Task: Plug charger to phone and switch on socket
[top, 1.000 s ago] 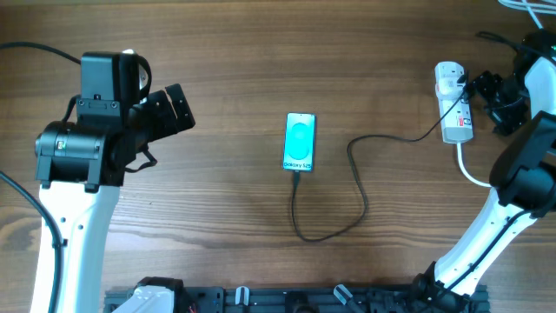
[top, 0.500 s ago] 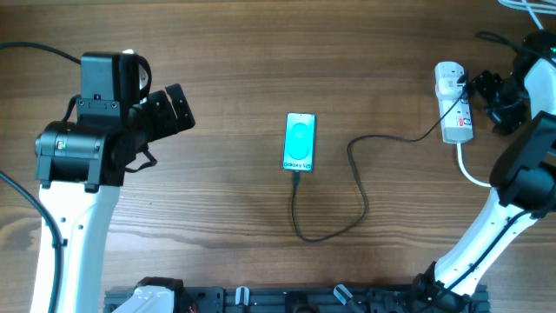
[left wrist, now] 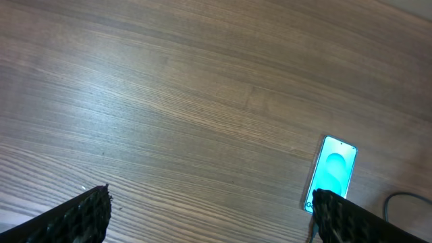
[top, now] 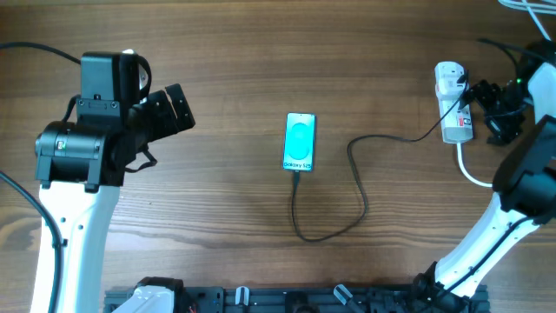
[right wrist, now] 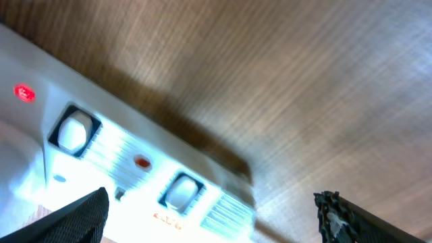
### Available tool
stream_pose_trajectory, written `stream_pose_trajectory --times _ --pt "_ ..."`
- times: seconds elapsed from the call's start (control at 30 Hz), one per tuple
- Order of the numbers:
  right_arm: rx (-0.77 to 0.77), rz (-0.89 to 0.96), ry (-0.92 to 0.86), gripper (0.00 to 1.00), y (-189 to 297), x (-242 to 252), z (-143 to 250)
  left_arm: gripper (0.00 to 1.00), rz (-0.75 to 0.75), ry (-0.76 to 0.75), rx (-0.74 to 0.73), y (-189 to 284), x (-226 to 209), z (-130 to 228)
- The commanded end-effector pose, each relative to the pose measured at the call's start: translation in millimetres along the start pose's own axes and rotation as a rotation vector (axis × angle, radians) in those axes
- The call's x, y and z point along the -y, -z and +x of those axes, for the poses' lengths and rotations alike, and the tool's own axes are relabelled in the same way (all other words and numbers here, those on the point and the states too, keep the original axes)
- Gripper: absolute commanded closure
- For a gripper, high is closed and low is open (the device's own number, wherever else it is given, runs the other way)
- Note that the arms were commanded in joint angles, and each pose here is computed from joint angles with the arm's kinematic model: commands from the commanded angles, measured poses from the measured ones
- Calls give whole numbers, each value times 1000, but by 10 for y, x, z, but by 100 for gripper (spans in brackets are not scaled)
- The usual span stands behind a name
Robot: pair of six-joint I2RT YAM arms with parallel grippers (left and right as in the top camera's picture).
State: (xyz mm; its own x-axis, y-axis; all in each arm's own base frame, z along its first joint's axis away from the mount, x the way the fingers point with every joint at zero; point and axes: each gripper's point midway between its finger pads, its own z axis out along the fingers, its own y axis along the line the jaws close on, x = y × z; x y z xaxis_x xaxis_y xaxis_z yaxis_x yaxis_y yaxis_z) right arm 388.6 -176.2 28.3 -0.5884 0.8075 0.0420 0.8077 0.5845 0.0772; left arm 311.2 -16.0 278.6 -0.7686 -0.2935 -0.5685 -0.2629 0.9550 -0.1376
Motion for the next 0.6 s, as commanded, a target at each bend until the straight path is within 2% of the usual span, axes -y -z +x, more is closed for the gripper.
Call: stream_pose_trajectory --times 0.0,0.17,0.27,0.43,0.57 --pt "114 -29 -34 0 721 82 50 0 -18 5 6 -3 -37 -13" --pt "163 -86 -8 0 1532 161 532 0 -18 5 6 -3 -36 -13" --pt "266 -164 127 0 2020 95 1036 0 -18 5 6 -3 -36 -13" --pt "344 -262 308 0 2088 57 1868 0 -18 5 6 -3 -37 -13" --pt "245 -381 401 0 1950 264 2657 0 -18 5 6 -3 -37 -13"
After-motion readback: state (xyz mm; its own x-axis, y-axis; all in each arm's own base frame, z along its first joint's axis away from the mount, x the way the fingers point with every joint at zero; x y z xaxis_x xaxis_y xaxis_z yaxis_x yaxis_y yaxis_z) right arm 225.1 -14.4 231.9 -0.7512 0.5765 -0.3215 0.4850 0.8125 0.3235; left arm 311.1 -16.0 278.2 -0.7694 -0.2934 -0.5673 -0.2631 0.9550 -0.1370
